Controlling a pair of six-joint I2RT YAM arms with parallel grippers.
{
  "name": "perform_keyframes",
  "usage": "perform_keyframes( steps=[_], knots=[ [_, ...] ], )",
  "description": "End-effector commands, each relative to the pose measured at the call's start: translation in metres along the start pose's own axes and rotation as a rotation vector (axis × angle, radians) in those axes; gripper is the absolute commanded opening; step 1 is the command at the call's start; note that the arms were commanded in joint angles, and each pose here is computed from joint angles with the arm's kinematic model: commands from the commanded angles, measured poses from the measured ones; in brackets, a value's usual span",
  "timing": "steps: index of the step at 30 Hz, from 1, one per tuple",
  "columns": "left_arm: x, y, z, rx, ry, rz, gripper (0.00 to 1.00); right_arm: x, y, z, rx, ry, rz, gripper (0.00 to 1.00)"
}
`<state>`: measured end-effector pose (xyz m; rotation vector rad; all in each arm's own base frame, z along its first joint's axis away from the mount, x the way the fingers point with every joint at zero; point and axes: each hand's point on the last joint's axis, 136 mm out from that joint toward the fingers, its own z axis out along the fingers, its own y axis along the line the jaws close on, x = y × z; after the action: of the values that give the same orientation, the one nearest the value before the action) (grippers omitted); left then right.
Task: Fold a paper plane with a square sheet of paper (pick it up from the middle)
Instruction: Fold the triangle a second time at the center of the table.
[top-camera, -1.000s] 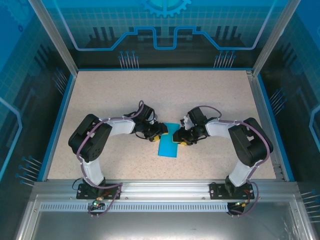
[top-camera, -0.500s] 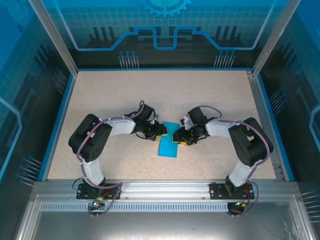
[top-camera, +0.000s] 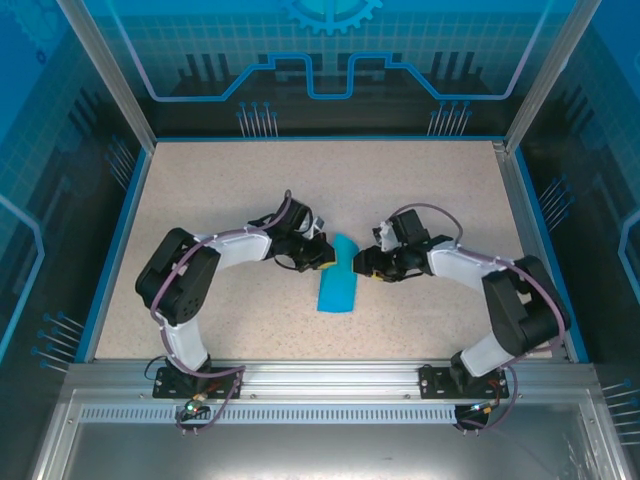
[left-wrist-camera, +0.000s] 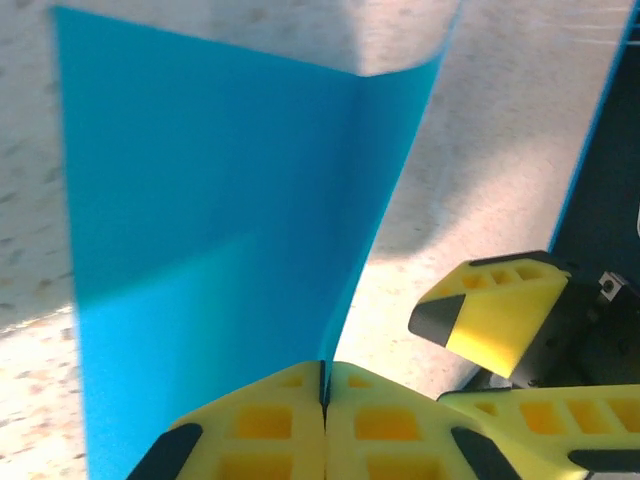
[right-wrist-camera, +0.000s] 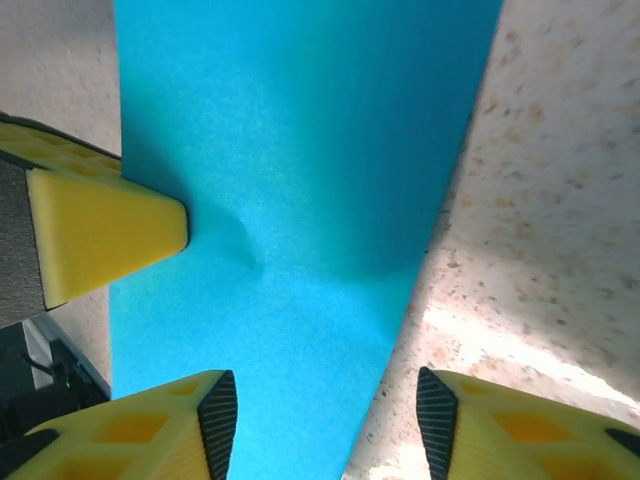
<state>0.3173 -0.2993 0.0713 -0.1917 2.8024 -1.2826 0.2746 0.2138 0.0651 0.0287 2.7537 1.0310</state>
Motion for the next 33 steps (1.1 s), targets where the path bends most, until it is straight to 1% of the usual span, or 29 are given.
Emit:
perform_keyframes(
  steps=[1, 4, 6, 10, 13, 16, 19, 21, 23, 27, 30, 33],
  knots=[
    [-0.001, -0.042, -0.026, 0.074, 0.009, 0.129, 0.02, -0.007, -0.008, -0.025, 0.067, -0.086, 0.004, 0.59],
    [0.0, -0.063, -0.047, 0.055, 0.005, 0.206, 0.0, -0.014, -0.007, -0.05, 0.105, -0.181, -0.019, 0.66],
    [-0.001, -0.075, -0.062, 0.026, 0.0, 0.255, 0.0, -0.019, -0.008, -0.067, 0.136, -0.246, -0.025, 0.75],
    [-0.003, -0.095, -0.088, -0.024, -0.006, 0.332, 0.0, -0.025, -0.013, -0.093, 0.183, -0.338, -0.03, 0.86],
    [-0.002, -0.107, -0.099, -0.043, 0.013, 0.369, 0.0, -0.026, -0.018, -0.106, 0.211, -0.395, -0.026, 0.92],
    [-0.006, -0.102, -0.103, -0.137, 0.016, 0.39, 0.0, -0.024, -0.024, -0.112, 0.229, -0.426, -0.013, 0.94],
    [-0.008, -0.092, -0.096, -0.209, 0.058, 0.392, 0.0, -0.022, -0.027, -0.112, 0.235, -0.43, -0.001, 0.94],
    [-0.01, -0.086, -0.085, -0.232, 0.075, 0.373, 0.0, -0.021, -0.029, -0.112, 0.237, -0.43, 0.005, 0.94],
    [-0.01, -0.088, -0.071, -0.189, 0.095, 0.35, 0.0, -0.021, -0.028, -0.112, 0.228, -0.434, 0.004, 0.95],
    [-0.011, -0.073, -0.04, -0.19, 0.101, 0.308, 0.0, -0.022, -0.018, -0.107, 0.164, -0.437, -0.04, 0.95],
    [-0.013, -0.062, -0.018, -0.139, 0.097, 0.252, 0.0, -0.019, -0.004, -0.1, 0.094, -0.395, -0.102, 0.94],
    [-0.014, -0.052, -0.01, -0.135, 0.081, 0.218, 0.0, -0.015, 0.005, -0.095, 0.057, -0.34, -0.136, 0.92]
  ],
)
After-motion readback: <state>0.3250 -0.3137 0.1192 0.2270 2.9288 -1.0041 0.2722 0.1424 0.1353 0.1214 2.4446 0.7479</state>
